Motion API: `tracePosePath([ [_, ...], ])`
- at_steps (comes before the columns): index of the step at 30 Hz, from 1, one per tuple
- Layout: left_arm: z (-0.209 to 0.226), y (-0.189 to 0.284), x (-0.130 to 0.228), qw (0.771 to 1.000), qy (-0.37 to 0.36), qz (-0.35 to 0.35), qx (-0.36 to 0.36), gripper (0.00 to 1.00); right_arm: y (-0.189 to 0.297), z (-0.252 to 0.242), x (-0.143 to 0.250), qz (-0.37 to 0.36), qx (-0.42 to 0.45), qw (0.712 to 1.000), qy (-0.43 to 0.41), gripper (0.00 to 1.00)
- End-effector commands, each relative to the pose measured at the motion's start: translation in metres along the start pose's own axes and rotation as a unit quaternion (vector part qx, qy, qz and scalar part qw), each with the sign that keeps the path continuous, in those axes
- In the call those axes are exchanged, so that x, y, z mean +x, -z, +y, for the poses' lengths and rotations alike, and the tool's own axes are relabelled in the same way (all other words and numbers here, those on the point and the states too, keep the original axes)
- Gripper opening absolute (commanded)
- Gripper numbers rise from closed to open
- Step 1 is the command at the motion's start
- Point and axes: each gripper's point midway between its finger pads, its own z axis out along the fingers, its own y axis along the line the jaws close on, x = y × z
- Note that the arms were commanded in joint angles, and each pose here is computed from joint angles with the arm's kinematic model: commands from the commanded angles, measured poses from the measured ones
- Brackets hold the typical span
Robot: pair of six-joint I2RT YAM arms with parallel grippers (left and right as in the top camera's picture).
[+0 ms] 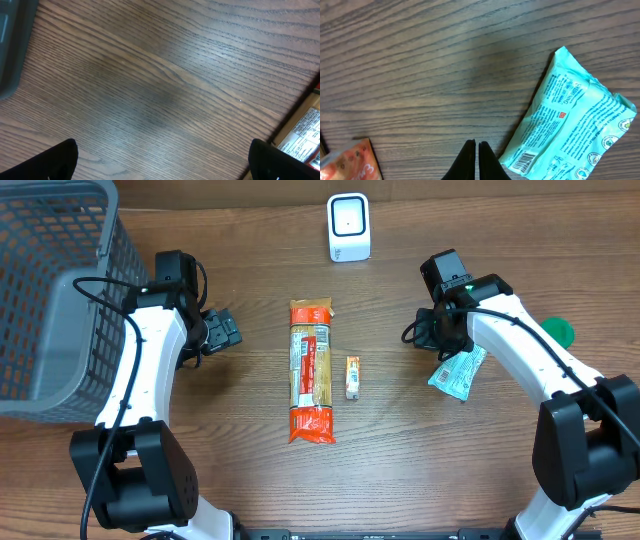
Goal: Scan the item barcode
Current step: 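Carry the teal pack to the right side and set it down, release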
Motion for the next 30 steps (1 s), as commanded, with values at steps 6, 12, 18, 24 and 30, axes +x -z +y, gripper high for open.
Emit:
tracePosePath([
  [6,0.0,0.003,-0.003,1.0,-0.006,-0.007,-0.002,1.0,-0.034,-0.017,0.023,0.003,0.015,1.0,-0.019,0.06],
  [12,0.0,0.003,-0.003,1.0,-0.006,-0.007,-0.002,1.0,-0.046,-0.048,0.029,-0.006,0.072,0.997,-0.025,0.04],
  [18,0.0,0.003,-0.003,1.0,-0.006,-0.007,-0.002,1.0,-0.045,-0.061,0.028,0.003,0.085,0.996,0.005,0.05],
  [24,0.0,0.003,-0.003,1.0,-0.006,-0.007,-0.002,1.0,-0.045,-0.066,0.024,0.001,0.085,0.996,0.013,0.07],
  [30,0.0,0.003,-0.003,1.0,-0.006,-0.007,-0.002,1.0,-0.042,-0.081,0.025,0.006,0.126,0.989,0.079,0.07],
])
